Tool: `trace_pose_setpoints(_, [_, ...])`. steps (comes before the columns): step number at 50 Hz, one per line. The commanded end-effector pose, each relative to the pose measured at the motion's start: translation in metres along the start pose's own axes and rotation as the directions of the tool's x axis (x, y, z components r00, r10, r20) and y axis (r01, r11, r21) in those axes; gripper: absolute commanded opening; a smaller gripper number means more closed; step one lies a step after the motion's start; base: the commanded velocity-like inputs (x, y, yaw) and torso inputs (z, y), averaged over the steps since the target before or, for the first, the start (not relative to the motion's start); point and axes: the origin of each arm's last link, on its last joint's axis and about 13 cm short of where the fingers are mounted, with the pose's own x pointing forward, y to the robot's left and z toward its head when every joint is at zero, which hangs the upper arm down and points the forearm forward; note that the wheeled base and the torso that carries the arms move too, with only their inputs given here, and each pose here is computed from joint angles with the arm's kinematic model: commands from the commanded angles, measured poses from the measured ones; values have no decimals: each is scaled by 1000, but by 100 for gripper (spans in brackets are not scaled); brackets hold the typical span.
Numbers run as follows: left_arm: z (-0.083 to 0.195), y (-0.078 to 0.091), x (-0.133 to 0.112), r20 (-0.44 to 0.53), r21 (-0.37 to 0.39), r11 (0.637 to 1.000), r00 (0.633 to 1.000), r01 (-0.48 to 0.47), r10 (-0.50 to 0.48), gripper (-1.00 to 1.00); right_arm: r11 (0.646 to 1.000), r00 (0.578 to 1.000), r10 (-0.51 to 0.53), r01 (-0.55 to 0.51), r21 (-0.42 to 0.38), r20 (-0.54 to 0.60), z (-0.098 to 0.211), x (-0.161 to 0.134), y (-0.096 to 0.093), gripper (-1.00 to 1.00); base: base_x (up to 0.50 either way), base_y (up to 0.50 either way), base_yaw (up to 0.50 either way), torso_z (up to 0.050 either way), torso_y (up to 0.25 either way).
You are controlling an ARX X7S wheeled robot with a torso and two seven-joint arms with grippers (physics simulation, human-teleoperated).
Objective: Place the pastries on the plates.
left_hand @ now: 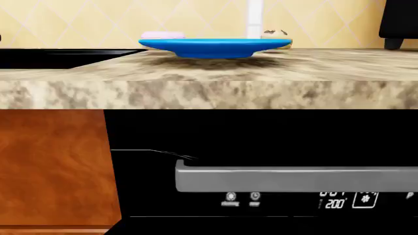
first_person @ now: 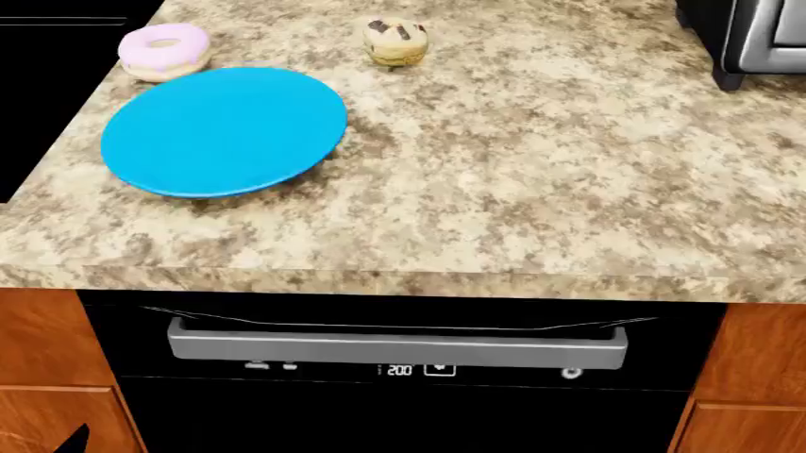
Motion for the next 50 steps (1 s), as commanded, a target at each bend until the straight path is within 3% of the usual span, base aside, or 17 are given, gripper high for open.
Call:
trace_pose_setpoints(1, [1,0,0,1,1,1000,1000,-1,1,100,1000,1000,-3,3,-22,-1,0,0,1,100,0,0,0,0,0])
trace_pose_setpoints(16, [0,1,-3,6,12,1000,1000,0,0,100,1000,1000,0,0,-28,-6,-1,-3,2,100,0,2,0,0,0])
trace_pose_setpoints(38, [0,-2,0,-17,27,1000,1000,8,-8,100,998,999,-38,38,-51,4,-3,-7,0,100,0,493,0,0,0])
trace_pose_setpoints(50, [-1,-4,1,-21,71,997,1000,17,-15,100,998,999,-40,40,-52,-4,-3,-7,0,100,0,0,0,0,0])
